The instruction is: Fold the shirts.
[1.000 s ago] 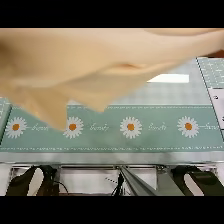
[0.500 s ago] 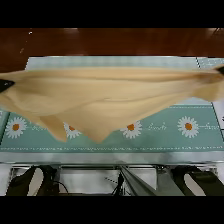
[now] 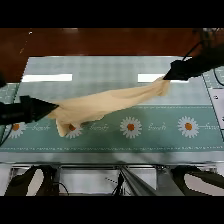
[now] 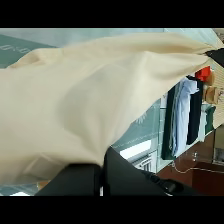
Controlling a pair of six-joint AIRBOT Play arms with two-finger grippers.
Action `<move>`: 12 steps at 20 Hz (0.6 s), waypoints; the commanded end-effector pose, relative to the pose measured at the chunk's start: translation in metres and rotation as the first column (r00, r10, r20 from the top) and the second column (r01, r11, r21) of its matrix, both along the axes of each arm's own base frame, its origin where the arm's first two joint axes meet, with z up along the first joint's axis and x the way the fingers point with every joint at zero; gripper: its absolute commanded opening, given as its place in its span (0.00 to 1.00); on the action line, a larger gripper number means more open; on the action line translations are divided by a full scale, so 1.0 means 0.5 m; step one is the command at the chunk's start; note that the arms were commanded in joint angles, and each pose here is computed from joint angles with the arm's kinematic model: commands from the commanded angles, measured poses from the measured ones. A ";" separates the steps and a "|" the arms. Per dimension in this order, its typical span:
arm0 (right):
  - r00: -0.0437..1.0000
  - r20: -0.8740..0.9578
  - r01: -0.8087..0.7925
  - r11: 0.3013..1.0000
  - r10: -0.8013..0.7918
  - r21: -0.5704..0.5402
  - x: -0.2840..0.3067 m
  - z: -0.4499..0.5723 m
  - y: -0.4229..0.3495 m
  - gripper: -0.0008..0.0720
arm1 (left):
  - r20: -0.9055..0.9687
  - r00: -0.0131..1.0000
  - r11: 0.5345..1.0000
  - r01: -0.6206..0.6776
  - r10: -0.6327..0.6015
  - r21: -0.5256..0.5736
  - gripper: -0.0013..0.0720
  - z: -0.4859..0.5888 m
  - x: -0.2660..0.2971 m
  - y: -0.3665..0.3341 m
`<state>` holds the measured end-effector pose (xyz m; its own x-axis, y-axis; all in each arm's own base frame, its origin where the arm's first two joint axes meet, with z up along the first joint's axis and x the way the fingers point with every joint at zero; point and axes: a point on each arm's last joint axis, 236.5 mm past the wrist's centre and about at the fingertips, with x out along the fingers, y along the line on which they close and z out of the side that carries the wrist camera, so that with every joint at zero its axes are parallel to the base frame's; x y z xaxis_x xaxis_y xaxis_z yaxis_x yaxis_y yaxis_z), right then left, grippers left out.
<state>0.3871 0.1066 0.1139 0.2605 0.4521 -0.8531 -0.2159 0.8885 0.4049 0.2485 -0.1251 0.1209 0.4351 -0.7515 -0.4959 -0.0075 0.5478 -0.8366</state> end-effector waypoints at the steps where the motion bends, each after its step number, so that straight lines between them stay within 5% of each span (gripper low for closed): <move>1: 0.999 -0.035 0.033 0.999 -0.032 0.015 0.076 -0.099 0.003 0.05 | -0.036 0.997 0.997 -0.067 0.068 0.032 0.05 -0.139 0.030 -0.011; 6: 0.976 0.094 0.194 0.981 -0.195 0.023 0.201 -0.140 -0.026 0.05 | -0.051 0.995 0.990 -0.081 0.087 0.116 0.05 -0.240 0.074 -0.033; 12: 0.959 0.040 0.278 0.960 -0.279 0.038 0.231 -0.205 -0.032 0.05 | -0.129 0.983 0.977 -0.106 0.131 0.187 0.05 -0.341 0.104 -0.041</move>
